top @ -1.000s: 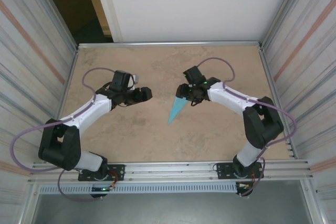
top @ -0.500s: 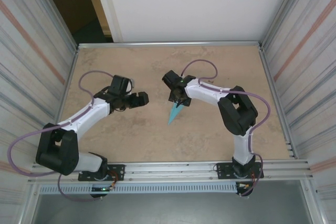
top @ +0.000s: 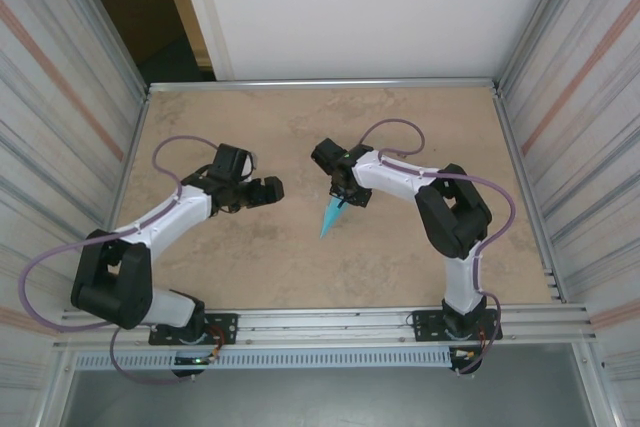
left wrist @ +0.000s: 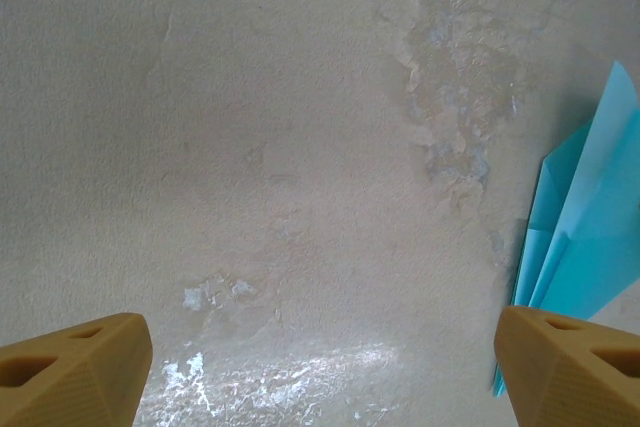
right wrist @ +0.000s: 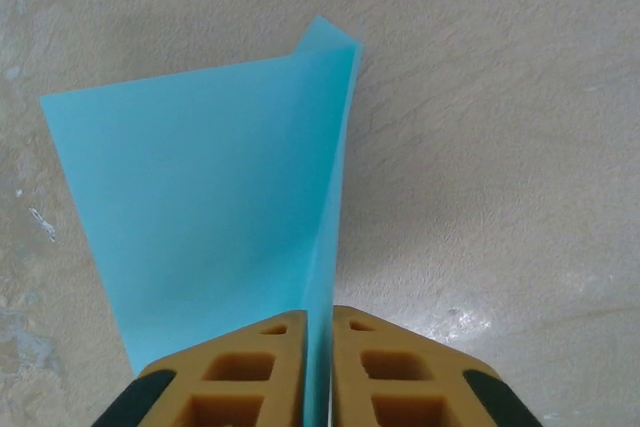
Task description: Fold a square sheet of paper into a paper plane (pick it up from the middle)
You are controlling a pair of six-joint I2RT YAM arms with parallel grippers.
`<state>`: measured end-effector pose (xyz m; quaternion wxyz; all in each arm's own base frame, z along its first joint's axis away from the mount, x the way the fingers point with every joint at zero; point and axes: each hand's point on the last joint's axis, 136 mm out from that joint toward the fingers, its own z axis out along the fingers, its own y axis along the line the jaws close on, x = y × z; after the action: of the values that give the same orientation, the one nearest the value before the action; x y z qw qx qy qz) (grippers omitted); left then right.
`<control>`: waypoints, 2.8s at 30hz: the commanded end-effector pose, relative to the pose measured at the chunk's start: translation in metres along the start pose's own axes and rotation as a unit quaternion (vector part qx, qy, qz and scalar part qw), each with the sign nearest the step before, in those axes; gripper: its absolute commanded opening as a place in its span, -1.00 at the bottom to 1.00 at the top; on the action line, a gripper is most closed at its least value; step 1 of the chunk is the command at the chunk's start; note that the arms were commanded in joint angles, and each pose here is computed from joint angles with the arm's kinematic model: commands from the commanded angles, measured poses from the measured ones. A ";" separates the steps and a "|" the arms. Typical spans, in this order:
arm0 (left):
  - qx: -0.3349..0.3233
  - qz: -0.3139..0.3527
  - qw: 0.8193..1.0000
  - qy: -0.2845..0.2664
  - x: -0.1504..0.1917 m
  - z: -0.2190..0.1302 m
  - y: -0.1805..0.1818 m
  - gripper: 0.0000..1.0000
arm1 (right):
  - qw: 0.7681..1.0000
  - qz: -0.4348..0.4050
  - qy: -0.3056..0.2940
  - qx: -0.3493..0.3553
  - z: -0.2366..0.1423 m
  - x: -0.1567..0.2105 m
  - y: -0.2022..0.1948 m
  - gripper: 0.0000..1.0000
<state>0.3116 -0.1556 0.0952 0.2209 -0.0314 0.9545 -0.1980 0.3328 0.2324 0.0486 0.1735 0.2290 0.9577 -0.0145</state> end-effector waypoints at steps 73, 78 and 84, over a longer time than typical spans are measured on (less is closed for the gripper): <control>0.159 -0.088 0.977 0.115 0.033 0.088 -0.080 -0.41 | 0.921 -0.023 0.152 -0.359 0.028 0.019 0.024 -0.91; 0.164 -0.091 0.974 0.128 0.033 0.100 -0.083 -0.43 | 0.920 -0.022 0.156 -0.359 0.030 0.020 0.023 -0.91; 0.193 -0.091 0.967 0.142 0.033 0.107 -0.093 -0.51 | 0.920 -0.023 0.157 -0.357 0.032 0.021 0.022 -0.91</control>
<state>0.3239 -0.2734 0.0255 0.0737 -0.0573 0.9220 -0.3757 0.3398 0.2633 0.0225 0.0985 0.1330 0.9135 0.3716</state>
